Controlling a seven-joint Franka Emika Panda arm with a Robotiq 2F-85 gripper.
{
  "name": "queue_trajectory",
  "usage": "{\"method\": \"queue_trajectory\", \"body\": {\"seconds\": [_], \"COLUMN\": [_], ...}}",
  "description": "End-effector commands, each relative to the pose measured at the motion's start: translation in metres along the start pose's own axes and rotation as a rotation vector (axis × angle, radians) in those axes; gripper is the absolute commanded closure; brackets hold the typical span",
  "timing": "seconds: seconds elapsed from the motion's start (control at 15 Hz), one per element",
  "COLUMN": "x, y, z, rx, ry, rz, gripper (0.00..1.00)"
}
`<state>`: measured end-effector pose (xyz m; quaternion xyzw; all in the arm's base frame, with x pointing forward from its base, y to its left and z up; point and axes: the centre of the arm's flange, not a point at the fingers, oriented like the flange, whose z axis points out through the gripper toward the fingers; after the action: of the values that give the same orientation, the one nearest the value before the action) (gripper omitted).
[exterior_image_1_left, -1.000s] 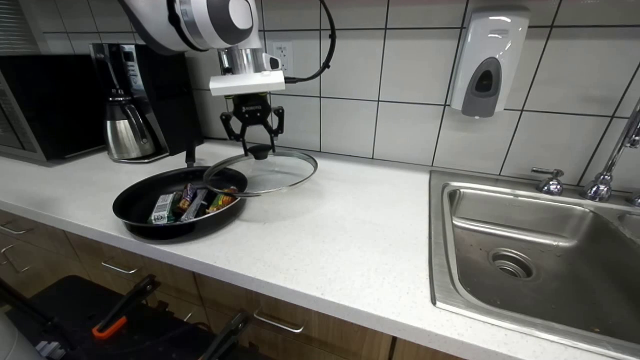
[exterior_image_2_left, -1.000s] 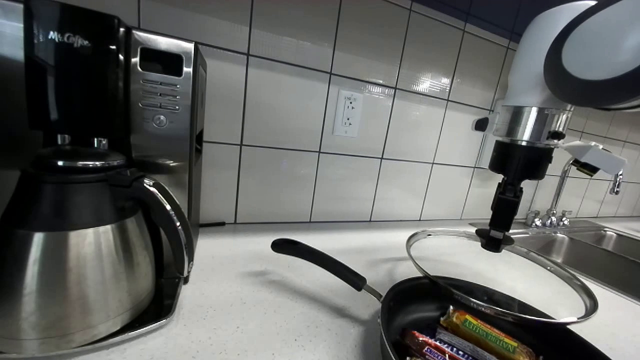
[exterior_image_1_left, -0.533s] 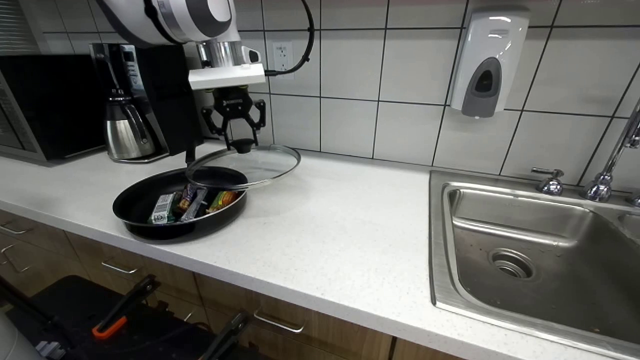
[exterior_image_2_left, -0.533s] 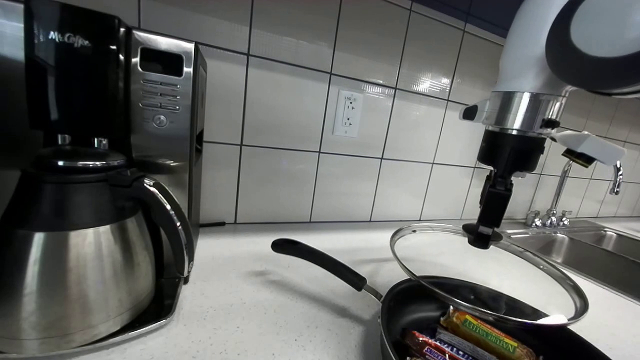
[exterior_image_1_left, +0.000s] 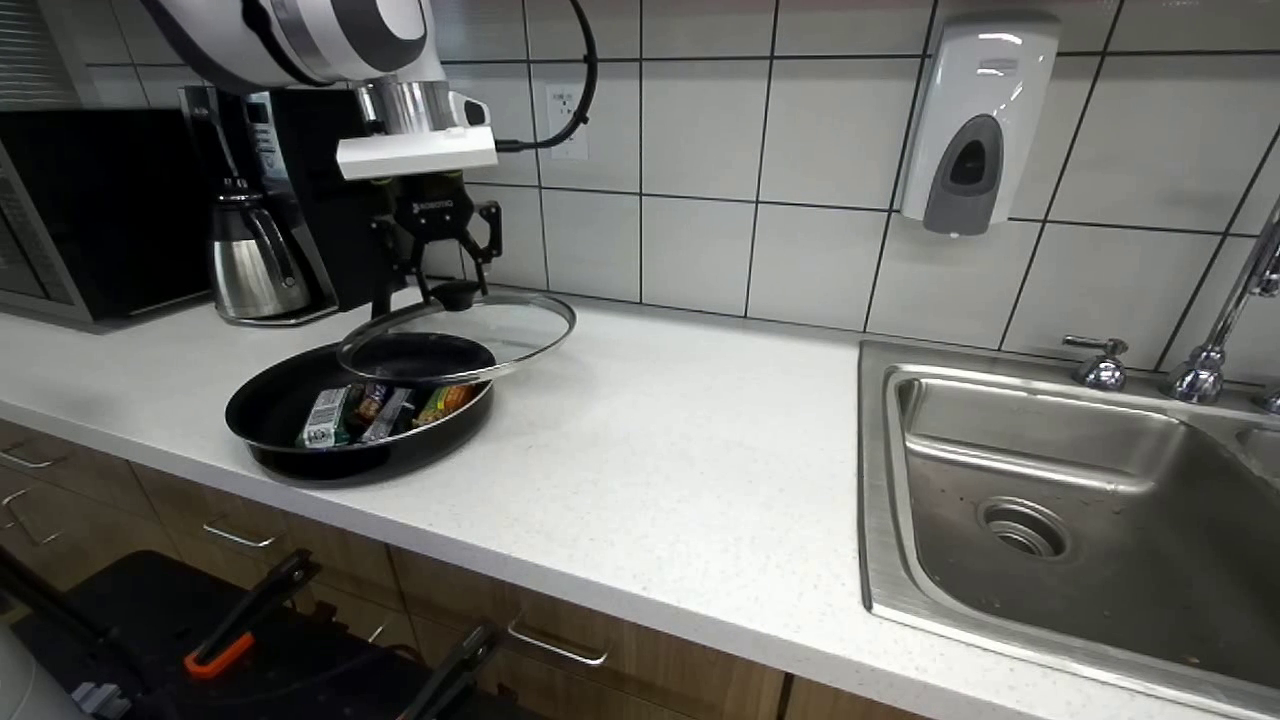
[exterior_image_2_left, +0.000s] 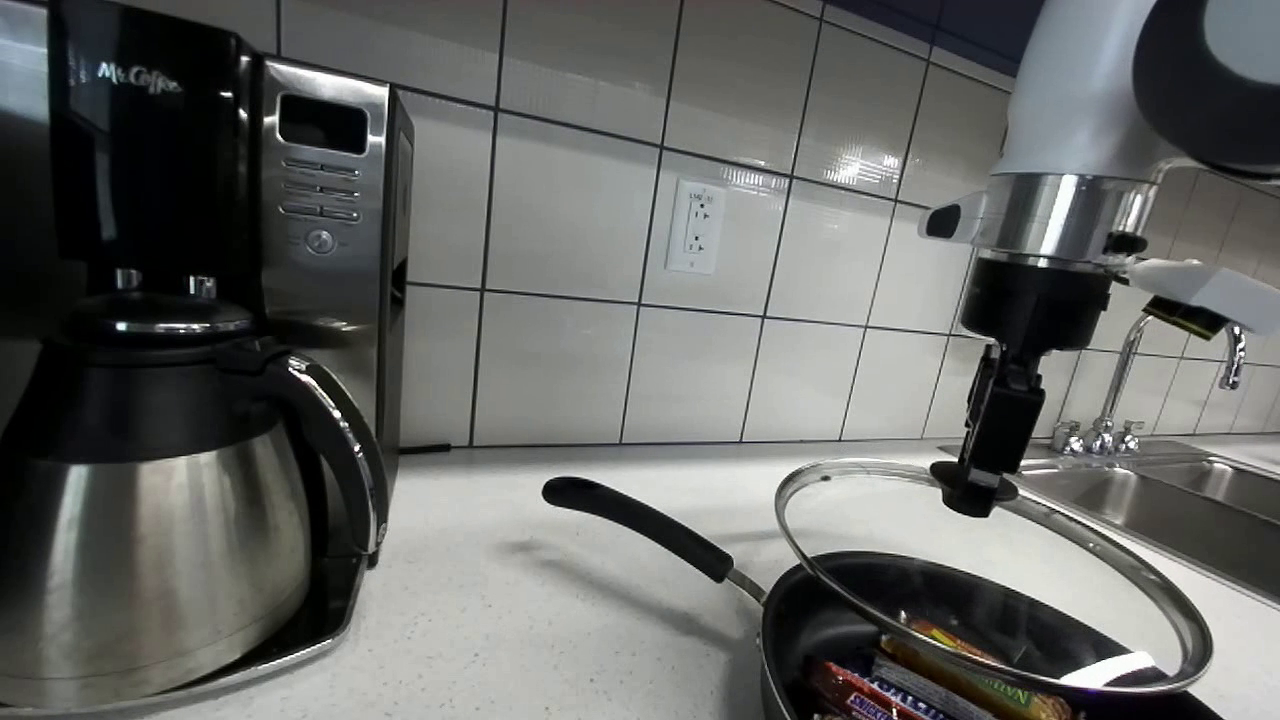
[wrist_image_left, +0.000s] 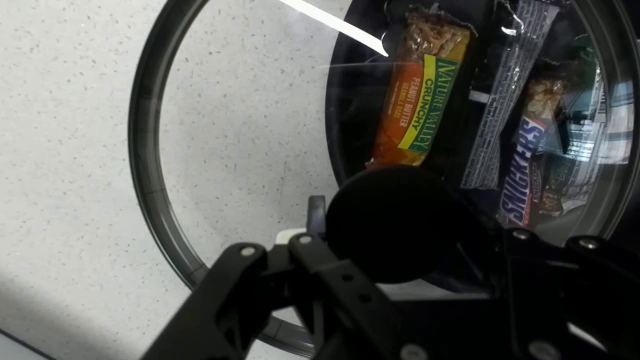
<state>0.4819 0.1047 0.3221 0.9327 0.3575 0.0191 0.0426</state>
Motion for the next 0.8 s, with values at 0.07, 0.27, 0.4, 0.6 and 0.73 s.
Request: {"method": "queue_trajectory", "body": {"seconds": [0.07, 0.27, 0.4, 0.6, 0.73], "x": [-0.013, -0.008, 0.0, 0.009, 0.017], "y": [-0.012, -0.02, -0.028, -0.048, -0.058], "z": [-0.028, -0.031, -0.03, -0.025, -0.022], "rx": [0.001, 0.006, 0.027, 0.051, 0.062], "ry": [0.02, 0.035, 0.043, 0.035, 0.028], "rz": [0.004, 0.011, 0.012, 0.0, -0.014], "gripper": [0.61, 0.61, 0.61, 0.61, 0.61]}}
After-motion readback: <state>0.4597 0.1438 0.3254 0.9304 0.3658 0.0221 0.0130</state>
